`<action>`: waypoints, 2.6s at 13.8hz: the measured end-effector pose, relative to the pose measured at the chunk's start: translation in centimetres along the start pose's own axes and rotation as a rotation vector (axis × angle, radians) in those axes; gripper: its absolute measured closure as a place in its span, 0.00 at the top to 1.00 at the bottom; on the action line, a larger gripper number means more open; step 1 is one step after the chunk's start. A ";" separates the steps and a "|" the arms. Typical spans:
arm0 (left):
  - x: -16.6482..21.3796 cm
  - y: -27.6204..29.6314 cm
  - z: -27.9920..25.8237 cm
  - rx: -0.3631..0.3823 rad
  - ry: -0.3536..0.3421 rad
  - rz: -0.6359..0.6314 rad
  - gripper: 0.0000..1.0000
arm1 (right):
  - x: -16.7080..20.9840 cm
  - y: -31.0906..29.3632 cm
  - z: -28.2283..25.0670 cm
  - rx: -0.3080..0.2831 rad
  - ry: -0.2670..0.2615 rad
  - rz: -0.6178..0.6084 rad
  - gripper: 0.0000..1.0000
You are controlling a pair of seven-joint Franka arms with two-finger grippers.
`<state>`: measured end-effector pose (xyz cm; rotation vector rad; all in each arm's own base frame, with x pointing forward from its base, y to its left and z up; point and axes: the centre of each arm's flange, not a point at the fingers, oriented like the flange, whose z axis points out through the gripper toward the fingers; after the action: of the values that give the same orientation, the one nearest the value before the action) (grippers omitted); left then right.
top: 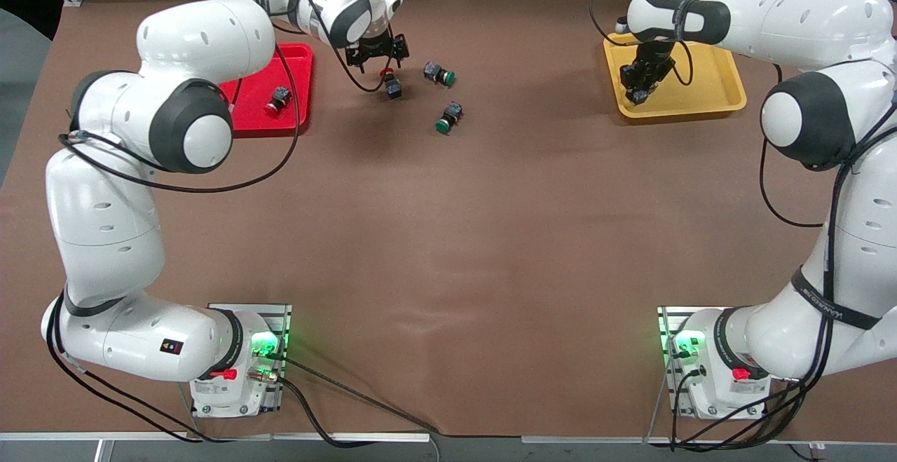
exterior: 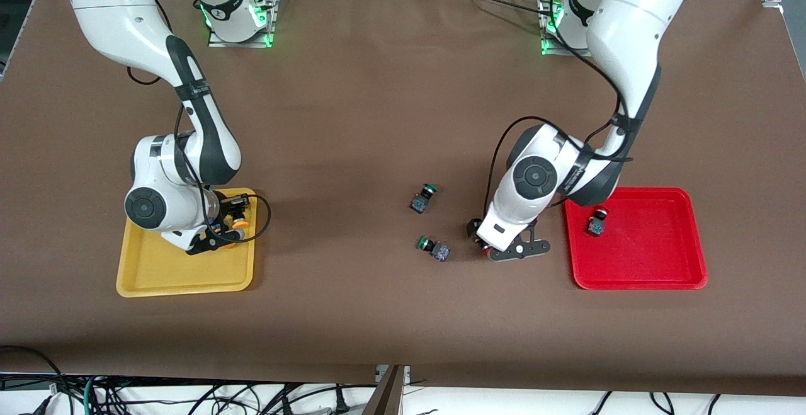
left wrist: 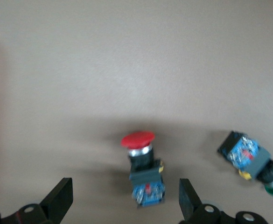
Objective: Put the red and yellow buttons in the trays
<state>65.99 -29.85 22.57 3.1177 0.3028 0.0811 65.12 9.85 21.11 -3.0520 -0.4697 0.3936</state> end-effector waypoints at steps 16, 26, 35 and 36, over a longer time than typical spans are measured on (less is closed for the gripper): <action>-1.1 0.4 3.8 0.030 -0.042 -0.098 0.40 | 1.8 2.3 -7.3 0.005 0.126 0.052 0.96; 7.6 -22.5 -10.2 0.170 -0.245 0.335 0.40 | -7.9 -4.5 -29.1 0.028 0.205 0.192 1.00; 9.6 -37.0 0.6 0.026 -0.221 0.785 0.40 | -12.4 -4.2 -33.9 -0.020 0.228 0.196 1.00; 9.3 -36.7 1.7 0.022 -0.205 0.793 0.40 | -12.4 -4.1 -33.8 -0.022 0.228 0.197 1.00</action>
<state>68.11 7.97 20.85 3.0060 -0.9314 -0.2365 61.02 10.39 57.15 -3.1202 -0.1643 0.0419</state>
